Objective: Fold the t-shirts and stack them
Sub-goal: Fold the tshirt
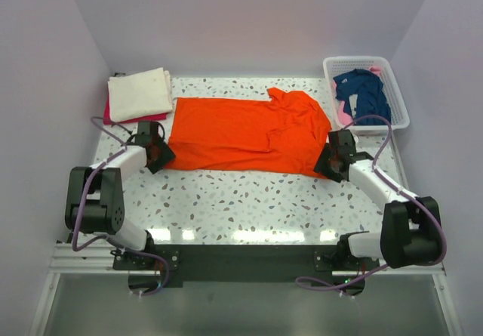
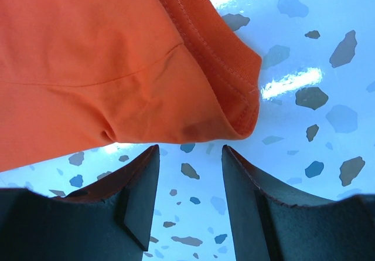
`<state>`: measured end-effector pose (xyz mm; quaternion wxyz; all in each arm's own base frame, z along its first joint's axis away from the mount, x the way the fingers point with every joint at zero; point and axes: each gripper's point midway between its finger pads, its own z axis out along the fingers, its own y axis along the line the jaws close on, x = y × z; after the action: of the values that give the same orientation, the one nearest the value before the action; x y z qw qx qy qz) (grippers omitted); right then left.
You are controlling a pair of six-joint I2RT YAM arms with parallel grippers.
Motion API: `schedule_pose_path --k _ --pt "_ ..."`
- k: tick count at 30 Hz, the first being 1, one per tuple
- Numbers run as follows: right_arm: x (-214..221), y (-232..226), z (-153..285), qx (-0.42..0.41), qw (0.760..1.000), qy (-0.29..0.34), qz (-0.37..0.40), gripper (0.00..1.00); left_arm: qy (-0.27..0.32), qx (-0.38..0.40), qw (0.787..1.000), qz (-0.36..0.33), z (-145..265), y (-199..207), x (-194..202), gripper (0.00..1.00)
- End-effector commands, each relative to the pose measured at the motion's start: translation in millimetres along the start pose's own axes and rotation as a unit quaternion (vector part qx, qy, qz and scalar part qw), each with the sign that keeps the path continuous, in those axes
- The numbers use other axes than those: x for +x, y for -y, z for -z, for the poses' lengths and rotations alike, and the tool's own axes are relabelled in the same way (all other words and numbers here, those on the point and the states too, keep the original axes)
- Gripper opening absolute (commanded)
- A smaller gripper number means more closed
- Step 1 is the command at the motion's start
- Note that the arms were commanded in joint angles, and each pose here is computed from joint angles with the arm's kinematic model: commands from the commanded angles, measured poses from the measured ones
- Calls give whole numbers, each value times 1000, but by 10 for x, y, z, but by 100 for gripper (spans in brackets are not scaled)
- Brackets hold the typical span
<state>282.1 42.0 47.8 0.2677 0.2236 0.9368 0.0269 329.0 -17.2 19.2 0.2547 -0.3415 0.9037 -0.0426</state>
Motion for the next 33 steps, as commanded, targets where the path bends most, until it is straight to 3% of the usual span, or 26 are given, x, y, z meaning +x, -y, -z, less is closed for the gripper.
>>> schedule_pose_path --k 1,13,33 --pt "-112 -98 -26 -24 999 20 -19 51 7 -11 1000 10 -101 -14 -55 55" --pt "-72 46 -126 -11 999 14 -38 55 10 -26 1000 3 -148 -13 -125 31" --pt "-24 225 -310 23 998 21 -50 59 0 -33 999 -6 -185 -12 -123 2"
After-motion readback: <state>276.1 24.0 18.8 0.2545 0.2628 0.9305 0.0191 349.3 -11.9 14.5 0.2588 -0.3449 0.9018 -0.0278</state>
